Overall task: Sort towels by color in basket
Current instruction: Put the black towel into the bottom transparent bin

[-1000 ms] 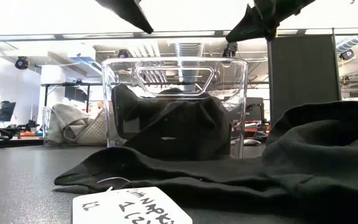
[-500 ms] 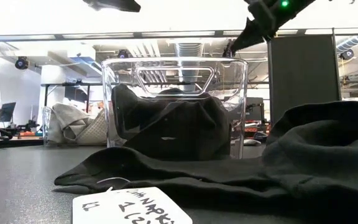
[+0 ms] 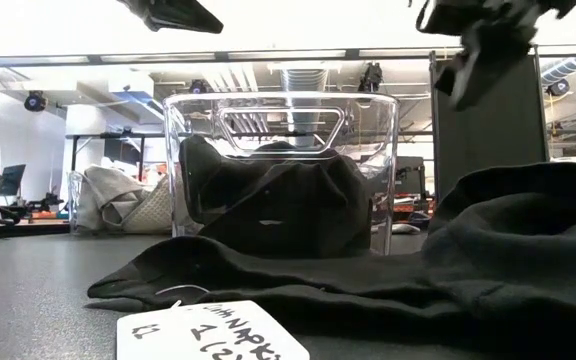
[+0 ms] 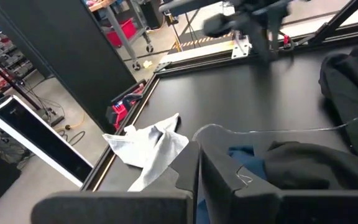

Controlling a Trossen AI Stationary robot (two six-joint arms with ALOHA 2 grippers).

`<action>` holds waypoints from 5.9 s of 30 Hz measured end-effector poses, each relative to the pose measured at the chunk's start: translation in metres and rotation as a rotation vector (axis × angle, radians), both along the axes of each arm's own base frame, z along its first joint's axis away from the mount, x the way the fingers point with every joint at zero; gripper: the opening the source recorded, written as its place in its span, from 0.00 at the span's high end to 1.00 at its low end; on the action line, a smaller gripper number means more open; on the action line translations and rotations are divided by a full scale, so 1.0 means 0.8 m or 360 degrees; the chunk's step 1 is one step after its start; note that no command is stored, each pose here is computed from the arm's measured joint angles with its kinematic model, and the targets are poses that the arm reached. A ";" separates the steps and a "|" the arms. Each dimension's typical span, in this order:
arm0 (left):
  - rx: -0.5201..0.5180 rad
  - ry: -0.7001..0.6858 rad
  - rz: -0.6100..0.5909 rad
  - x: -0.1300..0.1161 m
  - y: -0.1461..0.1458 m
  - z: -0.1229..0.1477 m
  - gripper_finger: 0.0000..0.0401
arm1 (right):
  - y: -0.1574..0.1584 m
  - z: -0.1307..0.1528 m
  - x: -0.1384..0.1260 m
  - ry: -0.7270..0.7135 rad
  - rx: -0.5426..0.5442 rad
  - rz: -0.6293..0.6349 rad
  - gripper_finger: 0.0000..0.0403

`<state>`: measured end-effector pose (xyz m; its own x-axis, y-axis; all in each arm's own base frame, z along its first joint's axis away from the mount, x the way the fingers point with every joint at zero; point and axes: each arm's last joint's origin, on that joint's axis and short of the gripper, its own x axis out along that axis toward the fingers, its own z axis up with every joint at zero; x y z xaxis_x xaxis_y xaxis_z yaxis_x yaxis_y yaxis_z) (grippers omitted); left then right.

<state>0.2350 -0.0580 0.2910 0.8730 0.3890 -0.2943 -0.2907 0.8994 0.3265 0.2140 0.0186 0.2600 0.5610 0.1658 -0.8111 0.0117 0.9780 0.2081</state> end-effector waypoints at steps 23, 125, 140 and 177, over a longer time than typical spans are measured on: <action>-0.0006 -0.0013 0.0001 0.000 0.000 0.001 1.00 | 0.106 -0.072 -0.018 0.0837 0.0141 -0.0304 0.36; 0.0154 -0.0360 -0.0527 0.151 -0.030 0.009 1.00 | 0.095 0.171 -0.016 -0.1420 -0.1260 0.0218 0.98; 0.0067 -0.0352 -0.0490 0.091 -0.011 0.110 1.00 | 0.074 0.164 -0.040 -0.1178 -0.1198 -0.0007 0.98; -0.0145 -0.0275 -0.0674 0.162 -0.017 0.076 0.30 | 0.101 0.117 0.079 -0.1306 -0.1066 -0.0156 0.98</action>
